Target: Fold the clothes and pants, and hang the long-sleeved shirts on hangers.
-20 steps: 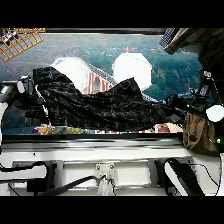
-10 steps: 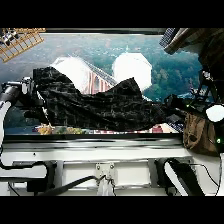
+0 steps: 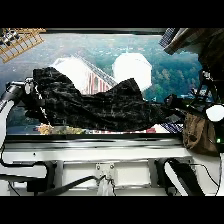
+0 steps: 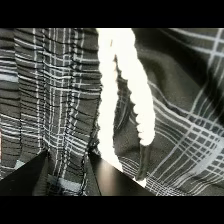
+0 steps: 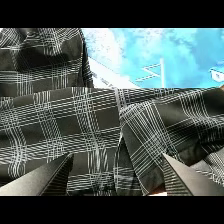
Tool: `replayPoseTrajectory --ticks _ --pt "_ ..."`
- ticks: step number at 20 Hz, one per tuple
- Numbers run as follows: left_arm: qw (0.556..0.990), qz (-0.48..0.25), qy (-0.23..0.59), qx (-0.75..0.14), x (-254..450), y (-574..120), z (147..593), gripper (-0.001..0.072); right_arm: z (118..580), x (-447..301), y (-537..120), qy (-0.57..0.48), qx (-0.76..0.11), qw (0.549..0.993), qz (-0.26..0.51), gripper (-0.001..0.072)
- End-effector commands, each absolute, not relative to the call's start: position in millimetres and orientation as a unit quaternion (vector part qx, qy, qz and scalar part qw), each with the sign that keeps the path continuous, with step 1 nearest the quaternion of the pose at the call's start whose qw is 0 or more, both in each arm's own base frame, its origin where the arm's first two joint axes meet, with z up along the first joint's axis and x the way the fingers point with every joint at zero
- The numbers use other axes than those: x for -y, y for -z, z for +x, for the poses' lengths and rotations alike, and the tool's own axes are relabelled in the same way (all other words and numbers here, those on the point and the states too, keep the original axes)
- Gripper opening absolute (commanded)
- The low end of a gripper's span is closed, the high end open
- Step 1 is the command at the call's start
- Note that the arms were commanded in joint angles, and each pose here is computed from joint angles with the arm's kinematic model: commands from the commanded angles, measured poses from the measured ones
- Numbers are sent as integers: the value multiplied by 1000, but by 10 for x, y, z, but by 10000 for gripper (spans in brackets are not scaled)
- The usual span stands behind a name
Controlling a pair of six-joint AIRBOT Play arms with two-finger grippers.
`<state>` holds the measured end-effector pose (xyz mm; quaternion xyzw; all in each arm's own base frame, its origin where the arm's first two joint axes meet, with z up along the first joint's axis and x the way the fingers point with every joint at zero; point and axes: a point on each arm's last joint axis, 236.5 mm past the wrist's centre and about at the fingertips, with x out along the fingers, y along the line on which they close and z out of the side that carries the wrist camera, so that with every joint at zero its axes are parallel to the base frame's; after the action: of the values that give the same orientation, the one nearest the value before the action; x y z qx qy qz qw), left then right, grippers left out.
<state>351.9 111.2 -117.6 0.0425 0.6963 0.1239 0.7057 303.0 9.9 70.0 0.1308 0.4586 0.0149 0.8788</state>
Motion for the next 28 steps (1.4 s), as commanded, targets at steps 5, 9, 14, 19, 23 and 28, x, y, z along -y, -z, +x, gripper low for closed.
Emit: replayPoseTrajectory --ticks 5,9,14,19,23,28 --pt "723 36 -134 -677 -1142 843 3704 8 3033 -93 -697 -14 -458 879 129 575" --pt "742 43 -154 -651 -1239 366 3779 11 3031 -78 -693 -13 -459 880 124 575" --pt "727 87 -217 -645 -1637 -156 3440 9 3039 10 -686 -2 -457 883 105 575" --pt "689 80 -283 -662 -2156 -177 2853 9 3006 52 -644 -3 -467 880 83 573" --pt "701 67 -327 -630 -2646 -209 2770 9 2899 250 -387 22 -520 853 43 570" --pt "740 79 -341 -574 -2968 -271 2971 9 2920 -35 -104 -31 -564 821 83 567"
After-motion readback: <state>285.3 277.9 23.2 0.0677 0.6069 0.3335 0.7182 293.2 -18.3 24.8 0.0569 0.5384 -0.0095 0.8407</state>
